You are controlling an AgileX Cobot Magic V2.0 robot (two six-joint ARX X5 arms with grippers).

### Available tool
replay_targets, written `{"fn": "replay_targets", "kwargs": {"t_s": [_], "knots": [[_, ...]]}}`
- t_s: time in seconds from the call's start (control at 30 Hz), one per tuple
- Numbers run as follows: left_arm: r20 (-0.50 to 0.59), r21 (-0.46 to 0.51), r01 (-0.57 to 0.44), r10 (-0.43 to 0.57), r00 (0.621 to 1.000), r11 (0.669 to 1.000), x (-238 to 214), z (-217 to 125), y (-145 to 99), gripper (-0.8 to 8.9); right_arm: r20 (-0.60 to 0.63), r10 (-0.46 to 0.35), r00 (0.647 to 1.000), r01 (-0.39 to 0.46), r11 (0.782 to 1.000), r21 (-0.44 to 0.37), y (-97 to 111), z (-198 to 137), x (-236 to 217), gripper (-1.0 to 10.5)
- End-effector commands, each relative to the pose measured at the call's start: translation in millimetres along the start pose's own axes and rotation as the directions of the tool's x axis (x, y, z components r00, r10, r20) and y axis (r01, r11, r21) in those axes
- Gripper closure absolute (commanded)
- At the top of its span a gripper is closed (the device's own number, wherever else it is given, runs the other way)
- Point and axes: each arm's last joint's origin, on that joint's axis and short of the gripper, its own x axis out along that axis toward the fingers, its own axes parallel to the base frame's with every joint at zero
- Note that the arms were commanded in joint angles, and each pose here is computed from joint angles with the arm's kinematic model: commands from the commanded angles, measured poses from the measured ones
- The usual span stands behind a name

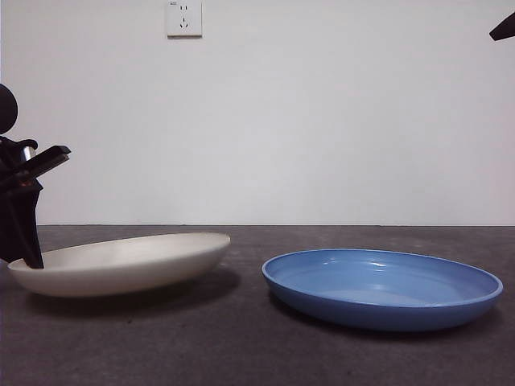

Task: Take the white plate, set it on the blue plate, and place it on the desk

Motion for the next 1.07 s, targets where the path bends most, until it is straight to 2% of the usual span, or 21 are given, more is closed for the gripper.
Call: {"fn": "replay_targets", "kwargs": {"t_s": [0.03,0.23,0.37,0.57,0.73,0.93,1.07], "knots": [[0.001,0.017,0.001,-0.001,1.0,1.0,-5.0,10.6,-3.4,8.06,0.012,-0.018,1.0,0.018,1.0,0.007,2.7,4.9,-3.4,3.5],[-0.026,0.048,0.011,-0.01,1.0,0.999,-27.2,26.0,-35.2,8.05,-0.03,-0.15,0.988,0.15,0.989,0.002,11.5,9.5,-20.4,3.5],[-0.027,0.091,0.033,-0.03,0.999,0.995,-36.1,33.9,-74.7,8.05,-0.039,-0.211,0.977,0.209,0.977,-0.05,23.5,12.3,-37.4,3.5],[-0.027,0.198,0.083,-0.079,0.996,0.977,-31.7,36.0,-136.9,8.05,-0.018,-0.232,0.973,0.229,0.969,-0.089,37.9,4.2,-57.9,3.5],[-0.069,0.278,0.115,-0.099,0.993,0.954,-11.8,39.0,-184.5,8.04,0.003,-0.256,0.967,0.255,0.961,-0.103,46.2,-6.8,-71.4,3.5],[-0.161,0.366,0.106,-0.05,0.986,0.924,29.2,33.4,-231.7,8.04,0.043,-0.251,0.967,0.255,0.96,-0.12,53.2,-13.5,-81.3,3.5],[-0.199,0.408,0.096,-0.015,0.98,0.908,58.4,28.3,-250.8,8.04,0.038,-0.247,0.968,0.25,0.961,-0.121,54.2,-15.5,-82.5,3.5]]}}
